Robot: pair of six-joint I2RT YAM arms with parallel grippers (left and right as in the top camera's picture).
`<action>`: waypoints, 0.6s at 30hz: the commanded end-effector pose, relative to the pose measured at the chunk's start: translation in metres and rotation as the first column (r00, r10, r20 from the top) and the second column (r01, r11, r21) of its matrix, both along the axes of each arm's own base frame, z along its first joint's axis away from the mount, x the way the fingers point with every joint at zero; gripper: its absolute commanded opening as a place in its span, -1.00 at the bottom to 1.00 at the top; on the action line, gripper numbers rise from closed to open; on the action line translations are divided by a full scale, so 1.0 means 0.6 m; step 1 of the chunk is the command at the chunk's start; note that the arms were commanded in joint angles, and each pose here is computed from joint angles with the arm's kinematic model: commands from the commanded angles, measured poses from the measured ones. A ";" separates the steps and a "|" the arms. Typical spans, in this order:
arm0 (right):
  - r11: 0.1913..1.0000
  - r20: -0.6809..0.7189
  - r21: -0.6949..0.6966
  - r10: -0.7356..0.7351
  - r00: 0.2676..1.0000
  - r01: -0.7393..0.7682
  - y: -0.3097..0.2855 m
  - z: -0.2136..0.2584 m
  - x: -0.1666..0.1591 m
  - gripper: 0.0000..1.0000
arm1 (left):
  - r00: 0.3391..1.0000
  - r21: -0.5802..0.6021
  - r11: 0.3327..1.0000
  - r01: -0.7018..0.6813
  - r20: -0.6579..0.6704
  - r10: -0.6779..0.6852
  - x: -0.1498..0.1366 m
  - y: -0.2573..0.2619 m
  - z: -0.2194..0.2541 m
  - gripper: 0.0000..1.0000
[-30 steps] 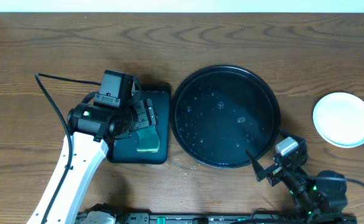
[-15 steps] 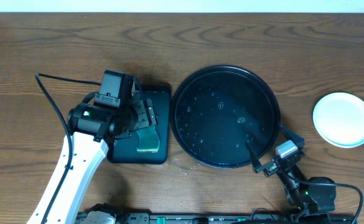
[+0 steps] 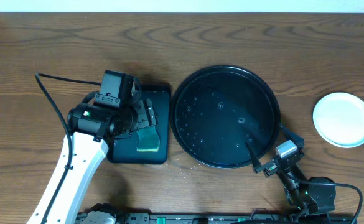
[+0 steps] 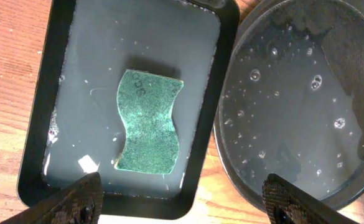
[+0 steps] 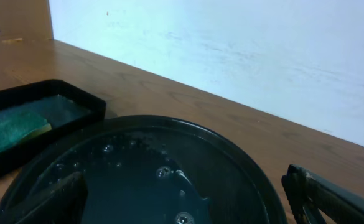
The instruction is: Clean dirty plates on tray and stack at the side
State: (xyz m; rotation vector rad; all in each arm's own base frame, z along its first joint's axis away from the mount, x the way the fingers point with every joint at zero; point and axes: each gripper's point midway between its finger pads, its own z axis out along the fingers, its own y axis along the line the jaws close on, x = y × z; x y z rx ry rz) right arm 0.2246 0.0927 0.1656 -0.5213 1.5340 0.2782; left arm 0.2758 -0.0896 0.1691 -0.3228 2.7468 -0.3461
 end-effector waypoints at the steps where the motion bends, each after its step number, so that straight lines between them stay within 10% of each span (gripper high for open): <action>1: 1.000 -0.003 0.012 -0.012 1.000 0.012 -0.003 -0.001 0.001 0.99 | 1.000 -0.004 1.000 -0.009 0.018 0.009 0.007 0.001 0.012 0.65; 10: 1.000 -0.003 0.012 -0.012 1.000 0.012 -0.003 -0.001 0.001 0.99 | 0.973 0.062 0.997 -0.047 0.227 0.032 -0.005 0.038 0.065 0.65; 18: 1.000 -0.003 0.012 -0.012 1.000 0.012 -0.003 -0.001 0.001 0.99 | 0.716 0.099 0.995 -0.006 0.696 -0.065 0.020 0.056 0.148 0.65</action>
